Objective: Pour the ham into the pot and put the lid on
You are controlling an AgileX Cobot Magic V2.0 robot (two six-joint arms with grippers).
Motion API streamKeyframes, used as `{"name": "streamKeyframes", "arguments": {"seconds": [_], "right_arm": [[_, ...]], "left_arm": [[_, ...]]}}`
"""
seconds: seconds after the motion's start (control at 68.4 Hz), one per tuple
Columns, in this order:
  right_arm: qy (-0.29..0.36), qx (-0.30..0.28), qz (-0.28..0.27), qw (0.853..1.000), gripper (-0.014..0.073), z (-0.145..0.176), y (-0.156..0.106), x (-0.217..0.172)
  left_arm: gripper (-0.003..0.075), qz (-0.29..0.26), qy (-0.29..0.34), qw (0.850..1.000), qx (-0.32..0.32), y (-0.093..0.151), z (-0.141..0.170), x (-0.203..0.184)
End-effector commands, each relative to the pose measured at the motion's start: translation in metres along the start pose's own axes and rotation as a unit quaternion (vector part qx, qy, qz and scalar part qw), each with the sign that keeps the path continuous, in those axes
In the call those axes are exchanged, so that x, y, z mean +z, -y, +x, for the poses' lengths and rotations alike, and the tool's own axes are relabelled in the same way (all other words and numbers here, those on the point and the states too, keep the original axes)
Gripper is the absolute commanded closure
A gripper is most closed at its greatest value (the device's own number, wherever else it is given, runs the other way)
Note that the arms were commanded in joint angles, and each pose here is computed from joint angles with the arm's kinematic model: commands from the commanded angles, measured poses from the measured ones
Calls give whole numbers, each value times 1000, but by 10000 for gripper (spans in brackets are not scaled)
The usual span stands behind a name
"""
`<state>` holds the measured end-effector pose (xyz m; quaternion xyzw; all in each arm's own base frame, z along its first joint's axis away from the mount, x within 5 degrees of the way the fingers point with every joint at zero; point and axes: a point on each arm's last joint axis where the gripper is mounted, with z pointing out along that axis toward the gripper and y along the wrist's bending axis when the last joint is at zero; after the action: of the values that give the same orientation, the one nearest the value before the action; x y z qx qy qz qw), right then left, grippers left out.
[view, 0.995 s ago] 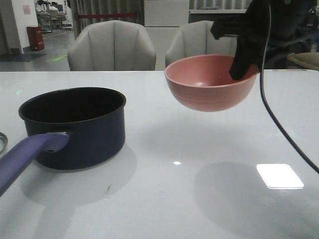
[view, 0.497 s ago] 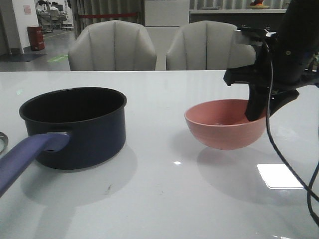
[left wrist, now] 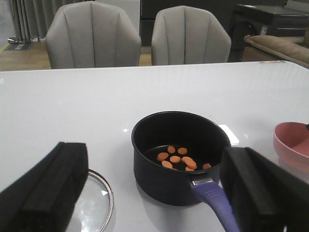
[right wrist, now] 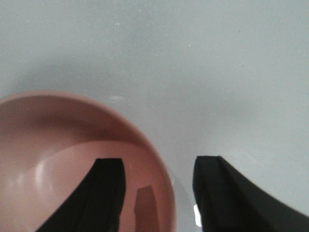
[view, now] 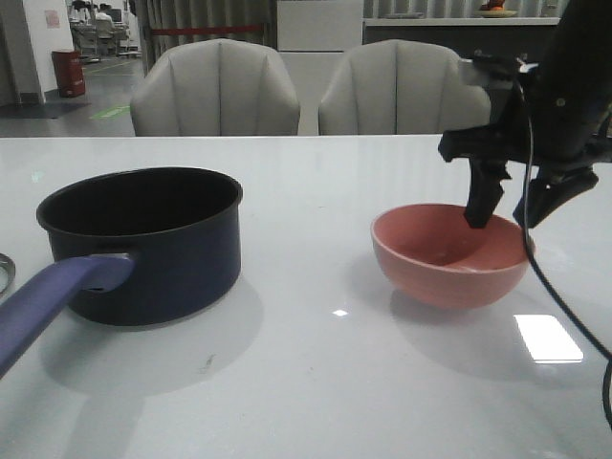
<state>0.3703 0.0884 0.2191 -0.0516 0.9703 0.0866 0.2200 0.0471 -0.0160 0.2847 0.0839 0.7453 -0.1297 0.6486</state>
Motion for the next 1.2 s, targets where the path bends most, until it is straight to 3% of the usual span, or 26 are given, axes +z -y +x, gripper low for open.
{"name": "streamKeyframes", "arguments": {"seconds": [0.0,0.146,0.307,0.424,0.644,0.746,0.892,0.995,1.082,1.185], "right_arm": [[114,-23,-9,993,111,-20,-7,-64],[196,-57,-14,979,111,-10,-15,-116],[292,-88,-29,952,111,24,-28,-163],[349,-94,-39,932,111,54,-29,-182],[411,-88,-43,907,111,116,-17,-195],[463,-83,-44,881,111,149,-8,-202],[548,-77,-49,832,111,194,2,-215],[582,-75,-52,808,111,219,8,-215],[586,-75,-53,805,111,234,12,-209],[574,-76,-53,814,144,242,14,-198]], "left_arm": [[117,7,47,999,-3,2,-16,-2],[117,7,47,999,-3,2,-16,-2],[117,7,47,999,-3,2,-16,-2],[117,7,47,999,-3,2,-16,-2],[117,7,47,999,-3,2,-16,-2],[117,7,46,999,-3,2,-15,-2],[117,7,41,999,-4,1,-12,0],[117,7,40,999,-4,1,-11,0],[117,7,40,999,-4,1,-11,0],[117,7,40,999,-4,1,-11,0]]}}
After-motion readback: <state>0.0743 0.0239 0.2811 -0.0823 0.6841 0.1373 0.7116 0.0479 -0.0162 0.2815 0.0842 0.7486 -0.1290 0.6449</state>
